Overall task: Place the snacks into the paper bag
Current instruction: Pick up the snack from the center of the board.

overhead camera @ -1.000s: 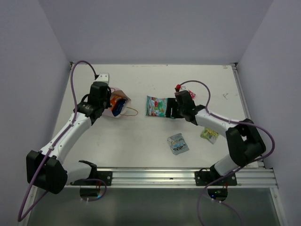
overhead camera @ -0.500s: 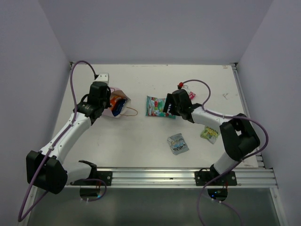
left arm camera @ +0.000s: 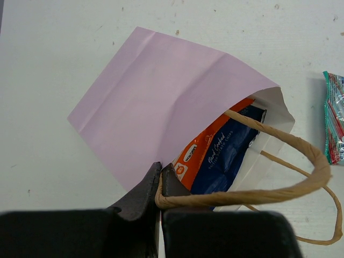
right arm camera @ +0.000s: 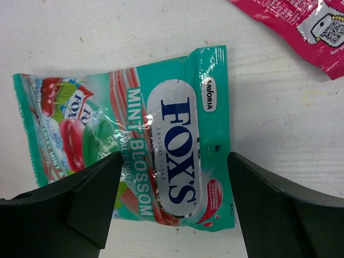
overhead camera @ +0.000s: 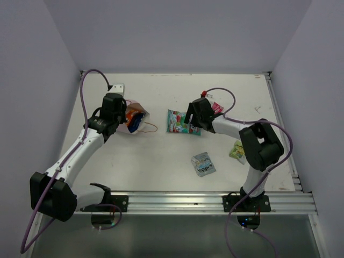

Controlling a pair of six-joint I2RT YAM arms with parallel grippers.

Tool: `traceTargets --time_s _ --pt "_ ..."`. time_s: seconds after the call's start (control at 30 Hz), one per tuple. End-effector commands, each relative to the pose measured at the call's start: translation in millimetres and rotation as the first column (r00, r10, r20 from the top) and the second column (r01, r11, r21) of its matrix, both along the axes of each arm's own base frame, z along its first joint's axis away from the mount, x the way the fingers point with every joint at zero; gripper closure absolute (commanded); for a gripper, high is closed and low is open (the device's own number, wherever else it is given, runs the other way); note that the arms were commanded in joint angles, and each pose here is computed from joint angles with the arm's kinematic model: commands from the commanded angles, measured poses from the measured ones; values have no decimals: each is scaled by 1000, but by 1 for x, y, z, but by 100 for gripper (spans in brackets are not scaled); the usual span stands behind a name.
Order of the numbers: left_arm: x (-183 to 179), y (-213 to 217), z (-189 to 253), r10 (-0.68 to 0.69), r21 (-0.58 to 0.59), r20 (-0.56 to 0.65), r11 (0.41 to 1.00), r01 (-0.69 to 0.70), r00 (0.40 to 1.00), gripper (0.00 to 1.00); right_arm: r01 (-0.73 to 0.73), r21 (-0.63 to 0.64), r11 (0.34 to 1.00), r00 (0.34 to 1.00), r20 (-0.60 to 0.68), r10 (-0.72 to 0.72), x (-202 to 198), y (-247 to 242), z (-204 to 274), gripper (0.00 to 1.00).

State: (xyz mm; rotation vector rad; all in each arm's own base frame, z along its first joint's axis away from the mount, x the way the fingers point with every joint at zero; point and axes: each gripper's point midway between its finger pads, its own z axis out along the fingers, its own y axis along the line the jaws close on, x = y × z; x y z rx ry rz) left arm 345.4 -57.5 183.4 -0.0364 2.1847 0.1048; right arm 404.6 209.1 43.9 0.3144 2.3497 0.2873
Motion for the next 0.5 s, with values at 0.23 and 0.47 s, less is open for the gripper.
traceTargets --time_s 0.23,0.47 --pt "4 3 12 7 -16 54 1000 -6 999 100 34 -56 998 999 -33 -36 2 -9 -36 21" --pt "3 3 11 7 -16 51 1000 -6 999 100 -54 7 999 996 -67 55 -15 2 -48 65"
